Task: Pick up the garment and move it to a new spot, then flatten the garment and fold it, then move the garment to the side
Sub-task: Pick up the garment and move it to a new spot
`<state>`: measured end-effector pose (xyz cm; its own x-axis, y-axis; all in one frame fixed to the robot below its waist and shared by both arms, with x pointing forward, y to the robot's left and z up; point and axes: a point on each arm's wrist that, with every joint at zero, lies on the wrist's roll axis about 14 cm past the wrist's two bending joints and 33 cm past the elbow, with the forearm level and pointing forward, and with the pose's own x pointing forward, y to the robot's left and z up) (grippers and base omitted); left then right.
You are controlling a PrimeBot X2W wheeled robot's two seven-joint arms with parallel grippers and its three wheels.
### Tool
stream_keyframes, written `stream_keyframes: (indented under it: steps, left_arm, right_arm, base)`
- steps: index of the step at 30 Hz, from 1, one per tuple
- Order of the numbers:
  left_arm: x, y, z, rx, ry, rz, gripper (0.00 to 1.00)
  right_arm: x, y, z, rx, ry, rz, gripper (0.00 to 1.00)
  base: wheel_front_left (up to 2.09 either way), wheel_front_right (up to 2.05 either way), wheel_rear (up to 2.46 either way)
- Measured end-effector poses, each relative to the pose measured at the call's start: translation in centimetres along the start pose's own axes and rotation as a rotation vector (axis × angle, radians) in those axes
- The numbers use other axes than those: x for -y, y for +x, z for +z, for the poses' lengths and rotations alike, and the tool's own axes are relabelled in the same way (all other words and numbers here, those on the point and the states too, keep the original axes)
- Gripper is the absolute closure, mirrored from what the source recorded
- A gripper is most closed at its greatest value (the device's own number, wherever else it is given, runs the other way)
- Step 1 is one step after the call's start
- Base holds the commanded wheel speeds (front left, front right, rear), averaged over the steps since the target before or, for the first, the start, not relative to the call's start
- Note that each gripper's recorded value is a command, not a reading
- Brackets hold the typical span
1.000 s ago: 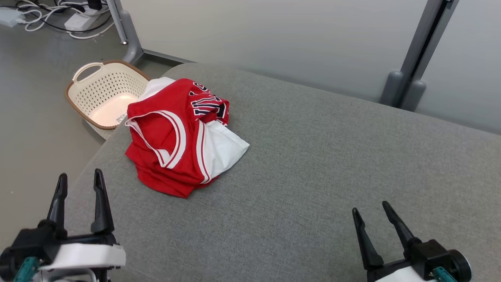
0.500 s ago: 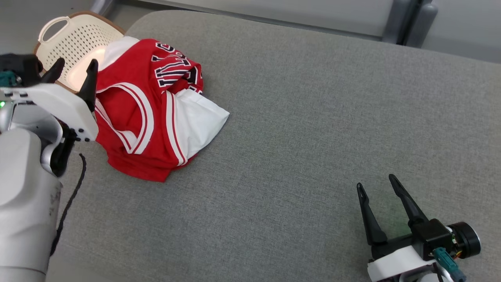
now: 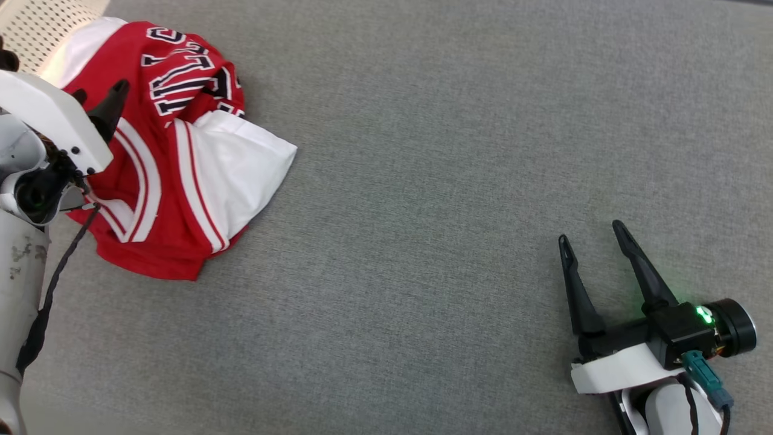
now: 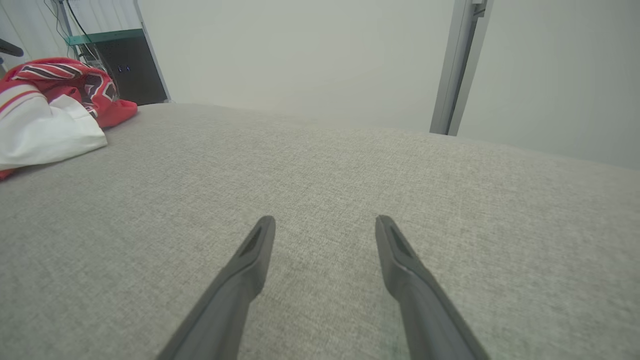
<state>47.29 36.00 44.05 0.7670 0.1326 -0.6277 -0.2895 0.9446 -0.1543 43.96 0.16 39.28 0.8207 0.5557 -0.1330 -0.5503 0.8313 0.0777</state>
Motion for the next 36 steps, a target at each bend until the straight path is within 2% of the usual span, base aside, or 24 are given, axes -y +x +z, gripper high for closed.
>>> stream_keyframes:
  steps: [2,10,11,12,13,16,21,25,32,36]
  left_arm:
    - [0.1,0.8,-0.7,-0.024,-0.036,-0.007,0.00]
    - [0.3,2.4,-5.5,-0.171,-0.047,-0.011,0.00]
    - [0.2,2.3,-5.7,-0.172,-0.037,-0.008,0.13]
    - [0.0,2.3,-5.8,-0.170,-0.031,-0.005,0.65]
    - [0.0,2.2,-5.8,-0.160,-0.025,-0.006,1.00]
    - [0.6,2.0,-5.0,-0.088,-0.004,-0.031,1.00]
    - [1.2,0.3,-0.3,0.172,-0.028,-0.074,1.00]
    - [2.1,-2.2,2.7,0.355,0.003,-0.118,1.00]
    - [5.3,-7.9,7.2,0.582,0.159,-0.239,1.00]
    - [9.4,-12.4,11.2,0.736,0.265,-0.358,1.00]
  right_arm:
    - [0.4,0.2,-0.1,0.002,0.008,-0.010,0.00]
    - [1.1,0.3,-1.2,-0.009,0.044,-0.032,0.00]
    - [1.1,0.4,-1.2,-0.009,0.047,-0.032,0.00]
    - [1.1,0.4,-1.2,-0.008,0.049,-0.033,0.00]
    - [1.1,0.4,-1.1,-0.007,0.049,-0.033,0.00]
    - [1.2,0.6,-0.8,0.002,0.046,-0.033,0.00]
    - [0.9,0.5,0.5,0.026,0.055,-0.030,0.00]
    - [0.2,-0.6,1.6,0.038,0.072,-0.023,0.00]
    - [-0.7,-2.9,5.4,0.115,0.093,-0.030,0.00]
    - [-0.8,-4.9,7.9,0.174,0.087,-0.054,0.00]
  base:
    - [0.00,0.00,0.00]
    - [0.00,0.00,0.00]
    - [0.00,0.00,0.00]
    - [0.00,0.00,0.00]
    - [0.00,0.00,0.00]
    - [0.00,0.00,0.00]
    - [0.00,0.00,0.00]
    - [0.00,0.00,0.00]
    - [0.00,0.00,0.00]
    - [0.00,0.00,0.00]
